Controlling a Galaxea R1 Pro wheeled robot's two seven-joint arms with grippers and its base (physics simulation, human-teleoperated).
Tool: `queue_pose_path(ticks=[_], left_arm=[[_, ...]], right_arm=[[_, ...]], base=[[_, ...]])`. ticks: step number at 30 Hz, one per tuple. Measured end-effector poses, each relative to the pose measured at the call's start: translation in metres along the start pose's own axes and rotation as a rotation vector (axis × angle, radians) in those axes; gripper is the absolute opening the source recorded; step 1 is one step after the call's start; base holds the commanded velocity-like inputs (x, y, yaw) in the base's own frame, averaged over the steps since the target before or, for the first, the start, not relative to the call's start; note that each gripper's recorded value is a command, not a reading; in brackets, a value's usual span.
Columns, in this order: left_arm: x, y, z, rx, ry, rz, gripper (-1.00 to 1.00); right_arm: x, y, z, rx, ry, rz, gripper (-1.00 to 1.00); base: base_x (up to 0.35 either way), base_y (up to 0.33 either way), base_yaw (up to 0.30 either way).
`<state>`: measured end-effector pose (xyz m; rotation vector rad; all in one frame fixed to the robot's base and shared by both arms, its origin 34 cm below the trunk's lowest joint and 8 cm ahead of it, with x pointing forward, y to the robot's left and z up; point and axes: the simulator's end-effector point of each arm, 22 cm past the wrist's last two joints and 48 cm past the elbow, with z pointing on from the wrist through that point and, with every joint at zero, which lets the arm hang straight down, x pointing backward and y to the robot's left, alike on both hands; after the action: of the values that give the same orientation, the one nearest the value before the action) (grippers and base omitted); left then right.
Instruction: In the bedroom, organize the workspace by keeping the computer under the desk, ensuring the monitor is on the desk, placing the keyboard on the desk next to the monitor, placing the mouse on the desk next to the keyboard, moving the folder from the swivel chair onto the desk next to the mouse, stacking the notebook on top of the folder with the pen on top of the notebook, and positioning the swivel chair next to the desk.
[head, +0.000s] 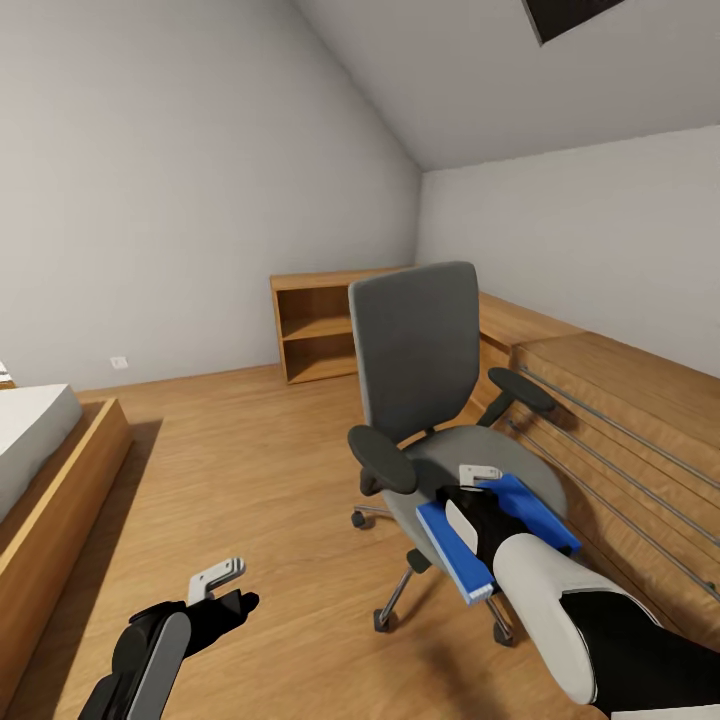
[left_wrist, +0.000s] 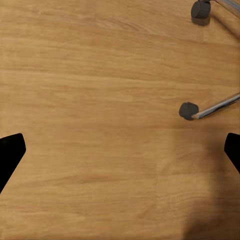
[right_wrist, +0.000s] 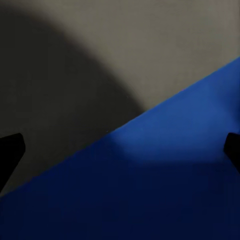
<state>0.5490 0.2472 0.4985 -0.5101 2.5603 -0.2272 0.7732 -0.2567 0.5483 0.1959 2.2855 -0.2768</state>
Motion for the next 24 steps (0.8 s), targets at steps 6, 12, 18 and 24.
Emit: queue_pose_path(ticks=[6,12,18,24], left_arm=[[-0.007,-0.003,-0.008,0.000,-0.001,0.000,1.00],[-0.014,-0.007,-0.017,-0.001,0.001,0.000,1.00],[-0.022,-0.011,-0.027,0.000,0.000,0.000,1.00],[-0.025,-0.013,-0.030,0.001,-0.001,0.000,1.00]], right_arm=[[0.002,-0.001,-0.004,0.002,0.025,-0.009,1.00],[0.001,-0.003,-0.009,0.003,0.045,-0.008,1.00],[-0.010,-0.004,-0.016,0.003,0.045,-0.008,1.00],[-0.014,-0.005,-0.018,0.003,0.045,-0.007,1.00]], base=[[0.000,0.000,0.000],[0.000,0.000,0.000],[0.000,0.000,0.000],[0.000,0.000,0.000]])
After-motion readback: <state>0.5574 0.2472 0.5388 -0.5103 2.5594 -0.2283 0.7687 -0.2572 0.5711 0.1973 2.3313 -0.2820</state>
